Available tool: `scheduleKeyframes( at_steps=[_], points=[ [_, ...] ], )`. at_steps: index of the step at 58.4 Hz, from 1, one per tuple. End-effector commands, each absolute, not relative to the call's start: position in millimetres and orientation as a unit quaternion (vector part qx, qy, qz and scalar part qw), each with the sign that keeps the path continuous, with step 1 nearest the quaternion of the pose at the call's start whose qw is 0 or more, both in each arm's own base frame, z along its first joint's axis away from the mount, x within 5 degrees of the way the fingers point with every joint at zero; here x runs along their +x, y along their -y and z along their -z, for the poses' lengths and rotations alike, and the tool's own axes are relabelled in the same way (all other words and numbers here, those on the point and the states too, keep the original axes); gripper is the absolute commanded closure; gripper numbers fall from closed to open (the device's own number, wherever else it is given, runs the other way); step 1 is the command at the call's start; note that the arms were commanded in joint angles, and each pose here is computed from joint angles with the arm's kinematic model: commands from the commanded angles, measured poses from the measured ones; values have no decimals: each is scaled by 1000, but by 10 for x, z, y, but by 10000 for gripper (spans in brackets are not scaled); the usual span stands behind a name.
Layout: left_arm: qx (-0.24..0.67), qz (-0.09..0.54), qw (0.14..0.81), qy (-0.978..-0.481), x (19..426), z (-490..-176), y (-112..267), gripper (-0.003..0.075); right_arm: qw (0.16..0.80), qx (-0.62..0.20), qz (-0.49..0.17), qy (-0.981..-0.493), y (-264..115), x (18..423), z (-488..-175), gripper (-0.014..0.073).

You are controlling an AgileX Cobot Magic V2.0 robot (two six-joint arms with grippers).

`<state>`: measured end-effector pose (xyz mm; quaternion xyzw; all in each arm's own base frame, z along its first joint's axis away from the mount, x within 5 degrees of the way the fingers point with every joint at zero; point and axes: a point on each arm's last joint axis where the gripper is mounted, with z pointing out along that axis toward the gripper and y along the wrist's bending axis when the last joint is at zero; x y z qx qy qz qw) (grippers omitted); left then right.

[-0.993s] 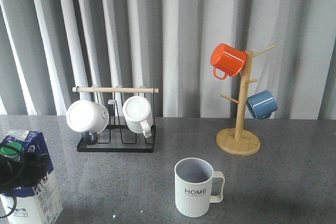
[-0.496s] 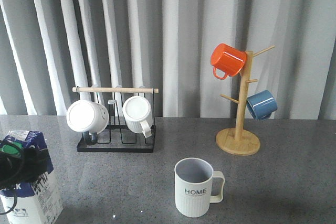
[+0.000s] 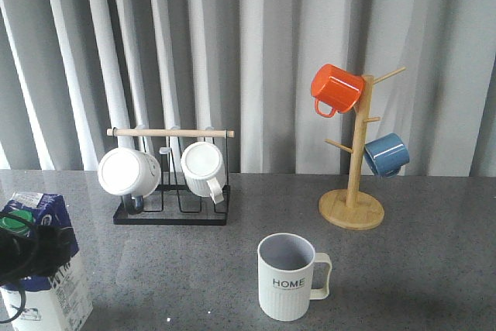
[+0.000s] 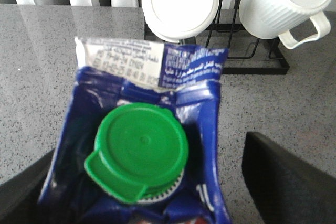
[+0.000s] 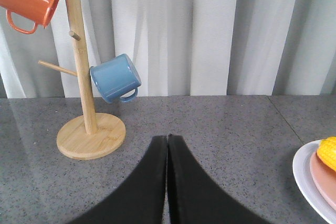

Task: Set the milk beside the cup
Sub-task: 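Lower the left gripper onto the top of the milk carton and grasp it, then lift the milk carton with the left gripper and carry it toward the mug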

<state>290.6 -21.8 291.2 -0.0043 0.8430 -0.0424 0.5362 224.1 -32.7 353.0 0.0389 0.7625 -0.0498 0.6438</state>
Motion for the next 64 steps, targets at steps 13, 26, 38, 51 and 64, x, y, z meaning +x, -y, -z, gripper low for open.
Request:
scheduleKeyframes(
  at_steps=[13,26,38,51,64],
  points=[
    [-16,58,579,-813,2940,-3097,237,211,667,48,67,-740,364,2200,-3694,604],
    [-20,61,578,-813,2940,-3097,236,364,667,48,67,-740,364,2200,-3694,604],
    [-20,61,579,-813,2941,-3098,236,502,667,48,67,-740,364,2200,-3694,604],
    [-20,62,592,-803,2947,-3130,237,545,667,48,67,-740,364,2200,-3694,604],
    [-15,61,607,-792,2947,-3173,237,542,667,48,67,-740,364,2200,-3694,604]
  ],
)
